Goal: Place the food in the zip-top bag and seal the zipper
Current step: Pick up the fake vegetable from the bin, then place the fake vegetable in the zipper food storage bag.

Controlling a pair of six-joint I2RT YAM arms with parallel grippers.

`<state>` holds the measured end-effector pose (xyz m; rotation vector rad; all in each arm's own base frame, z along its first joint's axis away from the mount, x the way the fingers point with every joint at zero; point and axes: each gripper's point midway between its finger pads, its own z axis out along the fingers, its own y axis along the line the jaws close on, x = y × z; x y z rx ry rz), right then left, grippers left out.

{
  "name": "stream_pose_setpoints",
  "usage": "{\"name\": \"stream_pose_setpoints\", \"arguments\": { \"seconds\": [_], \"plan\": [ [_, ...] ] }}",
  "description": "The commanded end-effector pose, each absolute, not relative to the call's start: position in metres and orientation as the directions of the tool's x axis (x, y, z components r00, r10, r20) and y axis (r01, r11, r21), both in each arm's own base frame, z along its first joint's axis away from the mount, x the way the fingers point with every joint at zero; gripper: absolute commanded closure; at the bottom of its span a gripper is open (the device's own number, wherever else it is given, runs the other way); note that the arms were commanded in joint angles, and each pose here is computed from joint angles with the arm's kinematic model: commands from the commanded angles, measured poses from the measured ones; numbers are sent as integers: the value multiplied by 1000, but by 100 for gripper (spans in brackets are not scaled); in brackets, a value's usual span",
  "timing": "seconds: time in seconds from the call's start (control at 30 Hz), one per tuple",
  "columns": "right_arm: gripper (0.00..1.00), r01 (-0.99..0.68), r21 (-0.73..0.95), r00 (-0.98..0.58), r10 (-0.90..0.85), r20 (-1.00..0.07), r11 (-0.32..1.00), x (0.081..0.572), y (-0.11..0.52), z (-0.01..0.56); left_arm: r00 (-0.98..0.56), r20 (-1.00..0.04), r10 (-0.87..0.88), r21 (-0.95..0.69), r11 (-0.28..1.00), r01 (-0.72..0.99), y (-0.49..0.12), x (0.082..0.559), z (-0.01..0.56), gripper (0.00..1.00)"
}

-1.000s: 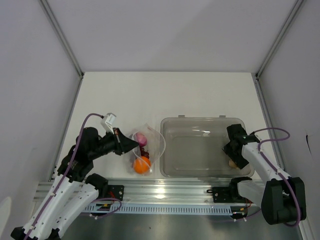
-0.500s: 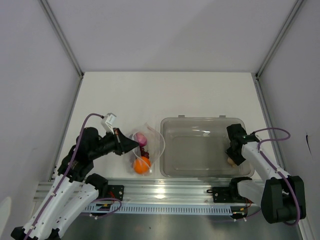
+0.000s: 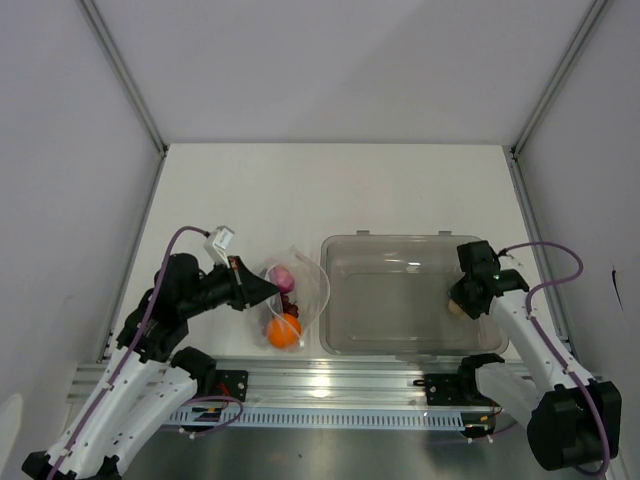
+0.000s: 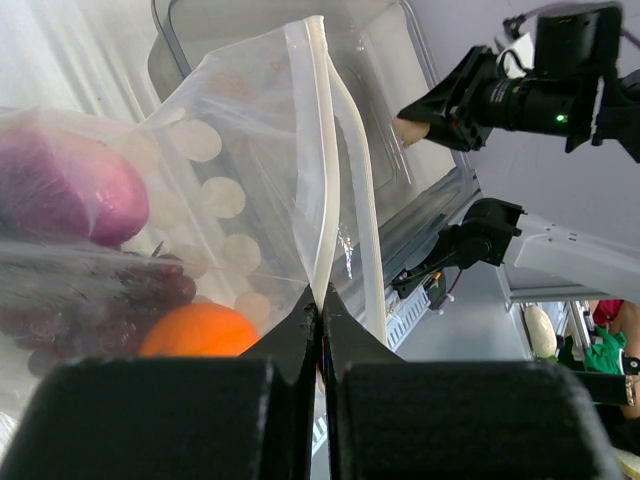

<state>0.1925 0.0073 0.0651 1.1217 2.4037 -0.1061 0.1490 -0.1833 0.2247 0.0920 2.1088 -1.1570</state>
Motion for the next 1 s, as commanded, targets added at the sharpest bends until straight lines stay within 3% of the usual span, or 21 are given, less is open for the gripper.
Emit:
{"name": "stream_pose_setpoints", "arguments": {
  "seconds": [0.0, 0.4, 0.73, 0.97],
  "plan": [
    [76, 628, 207, -592, 633, -499, 750, 215, 28, 100, -752, -603, -265, -724, 577, 377, -187, 148, 225, 99],
    [73, 242, 390, -699, 438, -564, 888, 236, 152, 182, -770, -572, -281, -705, 648, 287, -173, 144, 214, 99],
    [71, -193, 554, -761, 233, -606, 810, 193, 304, 262, -767, -572, -292, -679, 693, 243, -162, 143, 216, 99],
    [70, -334, 564, -776, 119, -619, 756, 167, 372, 273, -781, -551, -295, -697, 677, 236, -166, 143, 218, 99]
  ]
}}
